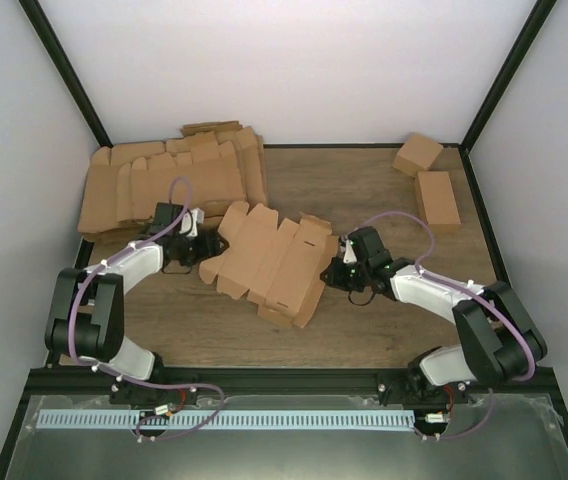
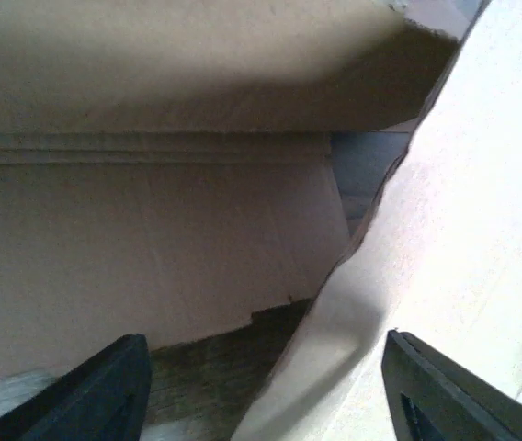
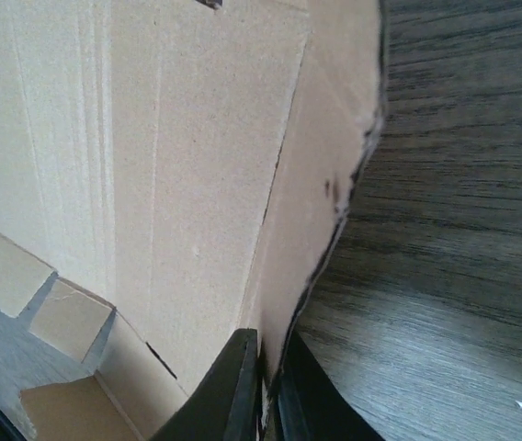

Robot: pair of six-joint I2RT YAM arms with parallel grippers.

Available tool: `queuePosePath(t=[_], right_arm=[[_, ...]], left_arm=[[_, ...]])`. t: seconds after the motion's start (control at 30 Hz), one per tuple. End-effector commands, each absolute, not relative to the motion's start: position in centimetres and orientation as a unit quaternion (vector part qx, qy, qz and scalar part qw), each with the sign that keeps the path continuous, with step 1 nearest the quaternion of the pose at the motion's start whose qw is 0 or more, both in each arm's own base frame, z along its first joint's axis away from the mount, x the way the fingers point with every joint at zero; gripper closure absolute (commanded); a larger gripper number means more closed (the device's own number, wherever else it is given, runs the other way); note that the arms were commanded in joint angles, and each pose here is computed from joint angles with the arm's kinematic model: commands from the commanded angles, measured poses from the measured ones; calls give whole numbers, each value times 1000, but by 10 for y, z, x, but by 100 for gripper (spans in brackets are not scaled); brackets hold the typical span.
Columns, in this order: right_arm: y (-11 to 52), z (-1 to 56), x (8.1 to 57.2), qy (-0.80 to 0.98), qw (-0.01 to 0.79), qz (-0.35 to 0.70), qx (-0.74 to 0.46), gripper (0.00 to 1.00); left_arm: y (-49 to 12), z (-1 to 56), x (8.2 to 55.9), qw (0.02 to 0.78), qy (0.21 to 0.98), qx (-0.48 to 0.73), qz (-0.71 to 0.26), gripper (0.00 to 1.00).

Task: Fold the paper box

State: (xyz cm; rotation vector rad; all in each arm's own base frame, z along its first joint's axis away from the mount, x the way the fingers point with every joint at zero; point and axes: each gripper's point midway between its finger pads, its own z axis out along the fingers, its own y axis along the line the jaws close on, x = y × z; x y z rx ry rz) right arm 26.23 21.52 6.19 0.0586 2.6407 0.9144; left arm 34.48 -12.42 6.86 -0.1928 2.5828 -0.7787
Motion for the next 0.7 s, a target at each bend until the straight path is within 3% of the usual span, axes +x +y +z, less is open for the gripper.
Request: queuePosePath(t=[0.0, 0.17, 0.3, 0.37, 0.57, 0.67], right_arm=[[218, 66, 271, 932, 178, 315, 9, 92], [219, 64, 266, 931, 172, 321, 6, 85], [214, 65, 264, 935, 177, 308, -5, 74], [208, 71, 267, 938, 193, 288, -12, 71], [203, 123, 278, 921, 269, 272, -72, 51], [206, 144, 283, 912, 291, 277, -87, 47]], left_arm=[[-138, 85, 342, 229, 914, -45, -332, 37], [-146, 119, 331, 251, 898, -24, -361, 58], [-148, 132, 315, 245, 898, 0, -366, 86], [-147, 137, 309, 240, 902, 10, -358, 95], [-147, 165, 296, 238, 909, 58, -338, 96], [-147, 175, 292, 243, 908, 72, -333, 96]])
